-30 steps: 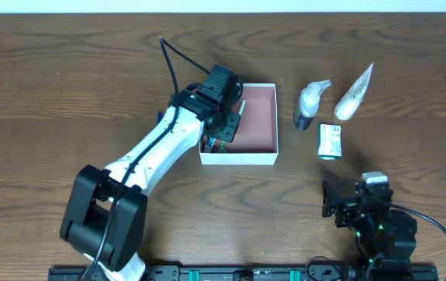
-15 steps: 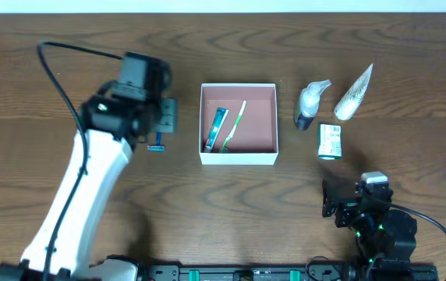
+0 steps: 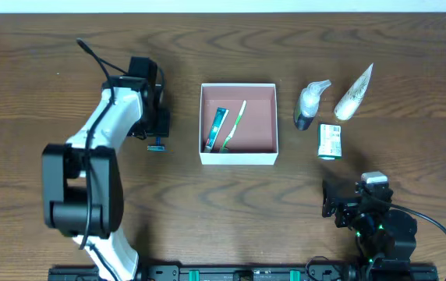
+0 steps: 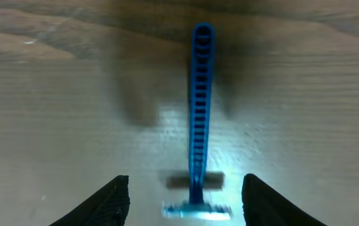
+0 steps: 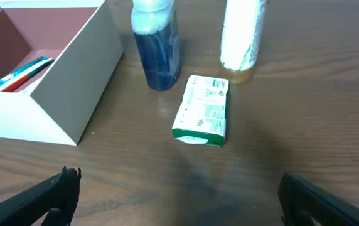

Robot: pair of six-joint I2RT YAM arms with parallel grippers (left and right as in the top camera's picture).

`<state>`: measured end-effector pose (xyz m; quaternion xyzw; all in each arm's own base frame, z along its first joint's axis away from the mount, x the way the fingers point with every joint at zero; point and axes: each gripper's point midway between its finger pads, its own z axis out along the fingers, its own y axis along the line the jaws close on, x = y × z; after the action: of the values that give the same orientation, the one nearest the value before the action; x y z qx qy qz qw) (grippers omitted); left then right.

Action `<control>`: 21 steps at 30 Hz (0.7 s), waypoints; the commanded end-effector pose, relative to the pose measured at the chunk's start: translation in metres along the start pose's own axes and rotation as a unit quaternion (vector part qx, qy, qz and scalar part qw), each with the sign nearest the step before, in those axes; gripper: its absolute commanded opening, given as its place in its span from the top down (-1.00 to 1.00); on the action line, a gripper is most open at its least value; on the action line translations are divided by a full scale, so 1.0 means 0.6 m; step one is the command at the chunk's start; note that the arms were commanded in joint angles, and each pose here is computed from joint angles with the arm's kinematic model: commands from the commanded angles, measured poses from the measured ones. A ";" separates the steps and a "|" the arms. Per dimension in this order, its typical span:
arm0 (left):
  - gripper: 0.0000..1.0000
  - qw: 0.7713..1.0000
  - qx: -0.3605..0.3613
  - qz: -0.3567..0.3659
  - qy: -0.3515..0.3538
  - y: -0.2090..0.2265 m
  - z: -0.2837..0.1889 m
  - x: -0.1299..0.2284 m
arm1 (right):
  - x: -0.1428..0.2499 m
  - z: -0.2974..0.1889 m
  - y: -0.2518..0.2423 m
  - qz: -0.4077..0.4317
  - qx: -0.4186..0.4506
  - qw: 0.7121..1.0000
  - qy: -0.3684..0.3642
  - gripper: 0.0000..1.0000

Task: Pack container
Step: 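Grasp the blue razor with the left gripper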

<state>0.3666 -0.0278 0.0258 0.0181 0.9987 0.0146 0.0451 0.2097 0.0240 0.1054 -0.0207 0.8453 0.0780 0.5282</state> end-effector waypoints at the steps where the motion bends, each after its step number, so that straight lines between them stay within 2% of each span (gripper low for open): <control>1: -0.17 1.000 0.001 0.019 0.015 0.003 0.024 0.004 | 0.000 0.000 0.004 -0.011 -0.005 1.000 -0.001 -0.98; 3: -0.15 1.000 0.001 0.019 0.021 0.003 0.035 0.006 | 0.000 0.000 0.004 -0.011 -0.005 1.000 -0.001 -0.98; 5: -0.04 0.999 0.001 0.019 0.031 0.002 0.046 0.010 | 0.000 0.000 0.004 -0.011 -0.005 1.000 -0.001 -0.99; 8: -0.02 0.999 0.004 0.019 0.046 0.000 0.064 0.018 | 0.000 0.000 0.004 -0.011 -0.005 1.000 -0.001 -0.99; 9: 0.08 0.998 0.008 0.019 0.051 -0.003 0.070 0.020 | 0.000 0.000 0.004 -0.011 -0.005 1.000 -0.001 -0.98; 11: 0.41 0.998 0.009 0.019 0.055 -0.003 0.075 0.023 | 0.000 0.000 0.004 -0.011 -0.005 1.000 -0.001 -0.98; 13: 0.63 0.998 0.009 0.019 0.054 -0.003 0.074 0.022 | 0.000 0.000 0.004 -0.011 -0.005 1.000 -0.001 -0.99; 14: 0.81 0.998 0.009 0.019 0.053 -0.003 0.070 0.022 | 0.000 0.000 0.004 -0.011 -0.005 1.000 -0.001 -0.98; 15: 0.88 0.998 0.009 0.019 0.052 -0.003 0.065 0.021 | 0.000 0.000 0.004 -0.011 -0.005 1.000 -0.001 -0.99; 21: 0.88 0.999 0.010 0.016 0.028 -0.003 -0.020 0.009 | 0.000 0.000 0.004 -0.011 -0.005 1.000 -0.001 -0.99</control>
<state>0.3462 -0.0307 0.0012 0.0389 0.9989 0.0047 -0.0247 0.2097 0.0240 0.1054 -0.0207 0.8453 0.0780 0.5282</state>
